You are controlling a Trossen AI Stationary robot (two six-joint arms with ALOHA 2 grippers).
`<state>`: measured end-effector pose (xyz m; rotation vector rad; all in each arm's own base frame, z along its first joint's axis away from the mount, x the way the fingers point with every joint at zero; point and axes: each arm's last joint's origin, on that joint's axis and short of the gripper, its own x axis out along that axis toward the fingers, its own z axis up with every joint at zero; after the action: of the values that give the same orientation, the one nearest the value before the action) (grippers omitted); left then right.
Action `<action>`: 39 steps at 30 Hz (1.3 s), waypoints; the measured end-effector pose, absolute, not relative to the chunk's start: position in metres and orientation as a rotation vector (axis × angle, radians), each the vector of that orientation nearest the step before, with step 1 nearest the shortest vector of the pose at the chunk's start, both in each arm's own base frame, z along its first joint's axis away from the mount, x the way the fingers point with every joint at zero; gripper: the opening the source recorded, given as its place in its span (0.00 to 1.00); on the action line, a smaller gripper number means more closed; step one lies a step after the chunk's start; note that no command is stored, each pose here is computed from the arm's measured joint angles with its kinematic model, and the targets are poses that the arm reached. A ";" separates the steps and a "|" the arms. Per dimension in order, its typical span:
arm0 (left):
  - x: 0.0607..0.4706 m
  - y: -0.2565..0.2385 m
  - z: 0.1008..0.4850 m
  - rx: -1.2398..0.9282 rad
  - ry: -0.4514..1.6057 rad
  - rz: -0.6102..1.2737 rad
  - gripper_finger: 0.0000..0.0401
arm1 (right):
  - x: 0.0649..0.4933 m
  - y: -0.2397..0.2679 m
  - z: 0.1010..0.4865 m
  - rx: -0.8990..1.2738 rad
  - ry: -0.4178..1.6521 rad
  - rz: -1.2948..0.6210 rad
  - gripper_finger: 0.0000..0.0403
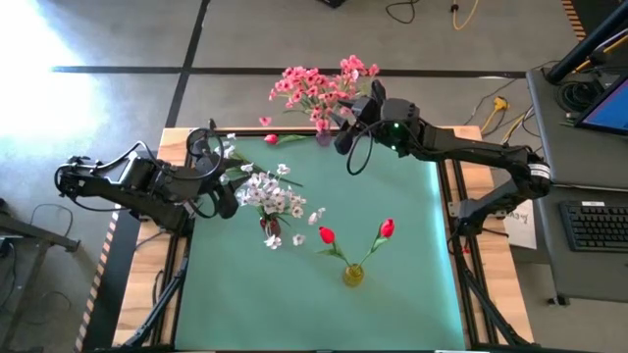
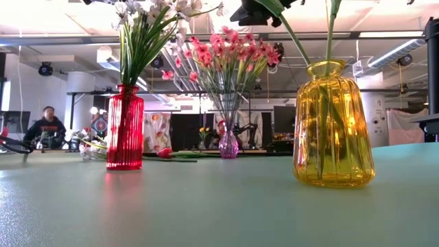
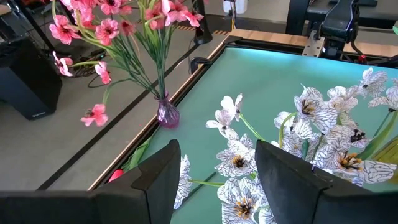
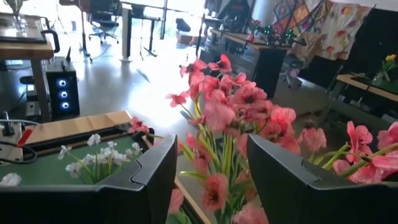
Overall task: Sort flowers into vase by color
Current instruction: Put the white flower into the red flower vase
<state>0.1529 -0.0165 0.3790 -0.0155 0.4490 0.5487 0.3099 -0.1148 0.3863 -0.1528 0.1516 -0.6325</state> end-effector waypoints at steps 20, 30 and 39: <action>0.153 -0.016 0.379 -0.028 0.445 0.551 0.48 | 0.294 -0.101 0.438 -0.051 0.008 -0.554 0.46; 0.157 -0.018 0.393 -0.083 0.355 0.544 0.48 | 0.284 -0.087 0.456 -0.015 0.167 -0.501 0.46; 0.166 -0.019 0.444 0.032 0.295 0.535 0.48 | 0.270 -0.074 0.478 -0.019 0.235 -0.468 0.46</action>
<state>0.1658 -0.0186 0.4442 0.0324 0.2946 0.5351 0.2697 -0.0742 0.4778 -0.0190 0.2348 -0.4681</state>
